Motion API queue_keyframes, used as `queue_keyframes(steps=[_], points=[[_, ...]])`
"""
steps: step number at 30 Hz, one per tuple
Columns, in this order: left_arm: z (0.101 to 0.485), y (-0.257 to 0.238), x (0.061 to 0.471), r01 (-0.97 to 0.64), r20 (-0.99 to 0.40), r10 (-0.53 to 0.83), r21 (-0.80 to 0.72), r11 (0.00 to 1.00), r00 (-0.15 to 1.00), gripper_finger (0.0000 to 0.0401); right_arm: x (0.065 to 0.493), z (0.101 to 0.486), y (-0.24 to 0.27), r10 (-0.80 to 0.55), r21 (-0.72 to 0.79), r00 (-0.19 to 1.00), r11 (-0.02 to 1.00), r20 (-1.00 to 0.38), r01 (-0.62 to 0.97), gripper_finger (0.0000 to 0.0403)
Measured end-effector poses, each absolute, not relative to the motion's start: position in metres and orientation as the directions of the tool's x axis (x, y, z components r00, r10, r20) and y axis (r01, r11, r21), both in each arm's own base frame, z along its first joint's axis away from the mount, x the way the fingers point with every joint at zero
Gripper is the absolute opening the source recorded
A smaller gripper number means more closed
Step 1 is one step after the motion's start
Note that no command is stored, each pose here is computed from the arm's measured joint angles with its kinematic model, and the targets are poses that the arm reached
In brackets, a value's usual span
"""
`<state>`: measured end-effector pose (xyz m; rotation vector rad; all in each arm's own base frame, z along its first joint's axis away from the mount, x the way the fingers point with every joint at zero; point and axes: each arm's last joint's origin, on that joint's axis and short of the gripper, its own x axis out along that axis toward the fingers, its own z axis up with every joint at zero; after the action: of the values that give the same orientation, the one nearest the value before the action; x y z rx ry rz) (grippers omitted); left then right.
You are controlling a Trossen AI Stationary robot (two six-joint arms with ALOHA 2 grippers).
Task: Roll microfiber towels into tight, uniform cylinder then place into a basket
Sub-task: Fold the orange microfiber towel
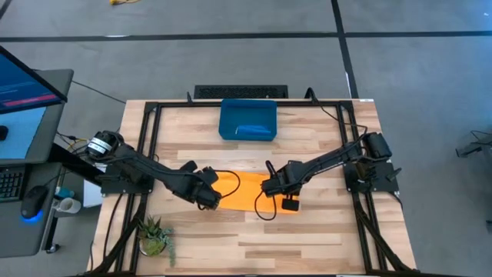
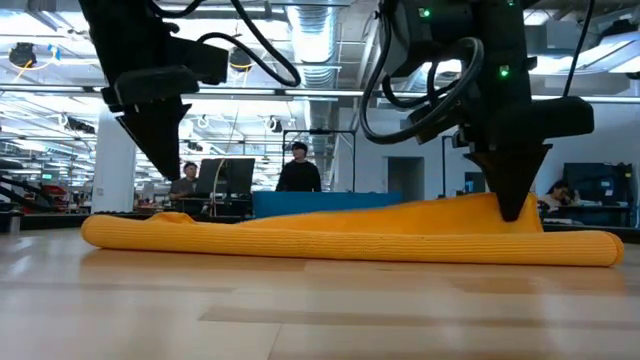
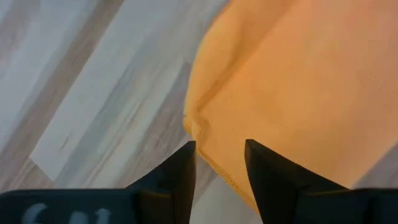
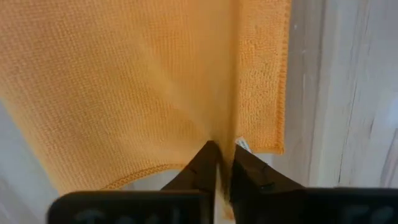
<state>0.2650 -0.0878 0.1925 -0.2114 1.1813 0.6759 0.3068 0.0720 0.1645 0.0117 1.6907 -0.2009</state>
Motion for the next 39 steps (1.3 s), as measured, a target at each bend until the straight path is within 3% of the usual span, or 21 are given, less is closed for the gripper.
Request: queue_keyframes(steps=[7,11,16,21,30,35,39], points=[[0.192,-0.095,0.263,-0.548,-0.908,0.357,0.189,0.815,0.218,0.0133,0.307,0.165,0.071,-0.11,-0.128,-0.137,0.984,-0.984,0.127,0.0118],[0.192,-0.101,0.261,-0.531,-0.907,0.35,0.183,0.828,0.233,0.0133,0.3,0.166,0.069,-0.125,-0.149,-0.202,0.983,-0.971,0.107,0.0151],[0.187,-0.106,0.262,-0.533,-0.893,0.348,0.154,0.832,0.286,0.0133,0.287,0.17,0.066,-0.183,-0.218,-0.33,0.973,-0.926,0.071,0.0167],[0.171,-0.107,0.262,-0.534,-0.875,0.324,0.091,0.84,0.361,0.0133,0.271,0.183,0.076,-0.226,-0.234,-0.282,0.972,-0.932,-0.003,0.0164],[0.176,-0.106,0.259,-0.483,-0.851,0.366,0.157,0.862,0.377,0.0132,0.234,0.189,0.098,-0.101,-0.099,0.155,0.995,-0.983,0.02,0.0149],[0.194,-0.103,0.254,-0.471,-0.861,0.387,0.205,0.858,0.331,0.0132,0.232,0.196,0.097,-0.118,-0.141,0.487,0.99,-0.865,-0.011,0.0148],[0.201,-0.1,0.249,-0.472,-0.862,0.389,0.209,0.857,0.325,0.0132,0.234,0.215,0.09,-0.123,-0.199,0.638,0.979,-0.76,-0.048,0.015]])
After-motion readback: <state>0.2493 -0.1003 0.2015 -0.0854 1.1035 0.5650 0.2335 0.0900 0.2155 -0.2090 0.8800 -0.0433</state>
